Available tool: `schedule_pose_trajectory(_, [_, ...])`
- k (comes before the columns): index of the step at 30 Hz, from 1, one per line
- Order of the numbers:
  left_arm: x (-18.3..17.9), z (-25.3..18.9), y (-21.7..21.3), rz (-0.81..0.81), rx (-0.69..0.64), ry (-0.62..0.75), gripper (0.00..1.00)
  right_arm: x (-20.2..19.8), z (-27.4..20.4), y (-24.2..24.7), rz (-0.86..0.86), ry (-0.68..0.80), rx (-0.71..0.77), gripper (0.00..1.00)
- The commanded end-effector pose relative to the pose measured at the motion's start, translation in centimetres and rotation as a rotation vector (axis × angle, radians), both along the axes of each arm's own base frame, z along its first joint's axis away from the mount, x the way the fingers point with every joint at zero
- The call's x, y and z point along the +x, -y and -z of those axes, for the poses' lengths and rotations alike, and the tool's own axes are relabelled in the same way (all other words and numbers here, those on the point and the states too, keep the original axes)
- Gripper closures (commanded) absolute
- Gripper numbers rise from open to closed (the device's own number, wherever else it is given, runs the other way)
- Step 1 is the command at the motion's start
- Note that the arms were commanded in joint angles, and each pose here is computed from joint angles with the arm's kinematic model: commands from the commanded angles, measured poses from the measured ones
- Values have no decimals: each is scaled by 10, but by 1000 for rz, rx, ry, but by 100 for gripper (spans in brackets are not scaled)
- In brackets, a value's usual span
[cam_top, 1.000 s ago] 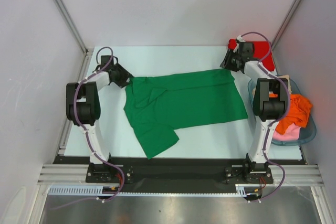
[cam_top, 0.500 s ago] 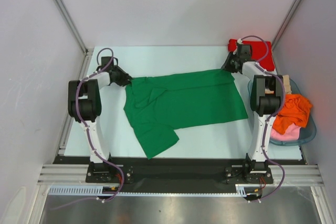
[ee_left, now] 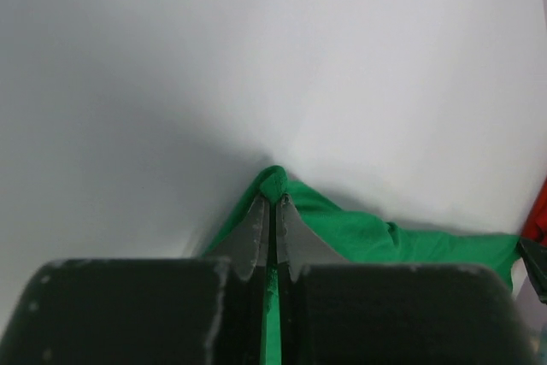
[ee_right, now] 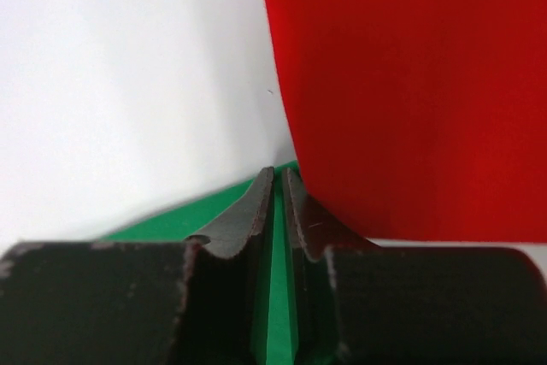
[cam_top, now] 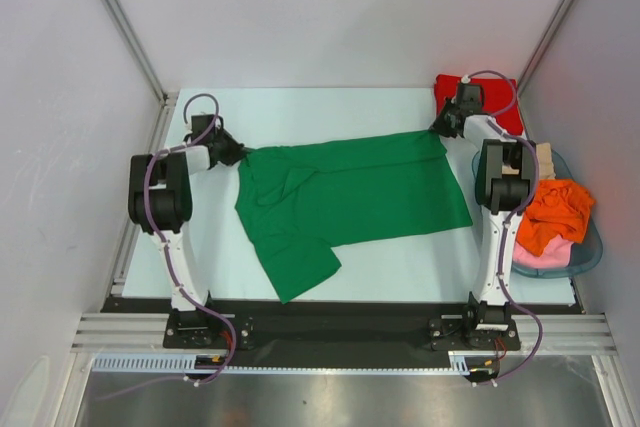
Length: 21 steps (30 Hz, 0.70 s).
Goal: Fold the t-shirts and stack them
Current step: Fold the tshirt
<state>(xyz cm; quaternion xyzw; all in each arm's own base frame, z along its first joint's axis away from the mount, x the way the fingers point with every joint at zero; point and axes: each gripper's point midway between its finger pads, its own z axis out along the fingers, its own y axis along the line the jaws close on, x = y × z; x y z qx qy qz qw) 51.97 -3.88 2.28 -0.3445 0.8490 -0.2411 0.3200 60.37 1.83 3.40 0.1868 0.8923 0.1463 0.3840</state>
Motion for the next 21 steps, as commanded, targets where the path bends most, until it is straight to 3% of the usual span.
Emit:
schedule_pose_trajectory(1, [11,-25,-20,-46,73,112,98,8,-2,5,32,-25,9,87])
schedule_pose_trajectory(4, [4,-23,-26,-87,82,97,95,8,2,4,24,-49,4,86])
schedule_pose_trajectory(8, [-3,-43,-39,-147,137,116,61,9,-8,2,3,-27,-7,82])
schedule_pose_trajectory(10, [-9,-53,-43,-141,185,116,45,14,-25,-4,-26,8,-24,75])
schedule_pose_trajectory(13, [-22,-81,-54,-145,268,122,37,22,-62,-14,-62,69,-58,66])
schedule_pose_trajectory(16, [-42,-118,-62,-160,352,158,36,24,-97,-12,-65,115,-108,61])
schedule_pose_trajectory(18, [-62,-135,-57,-147,357,183,36,20,-120,-25,-80,138,-134,59])
schedule_pose_trajectory(21, [-93,-120,-32,-69,301,148,37,9,-151,-39,-85,171,-167,54])
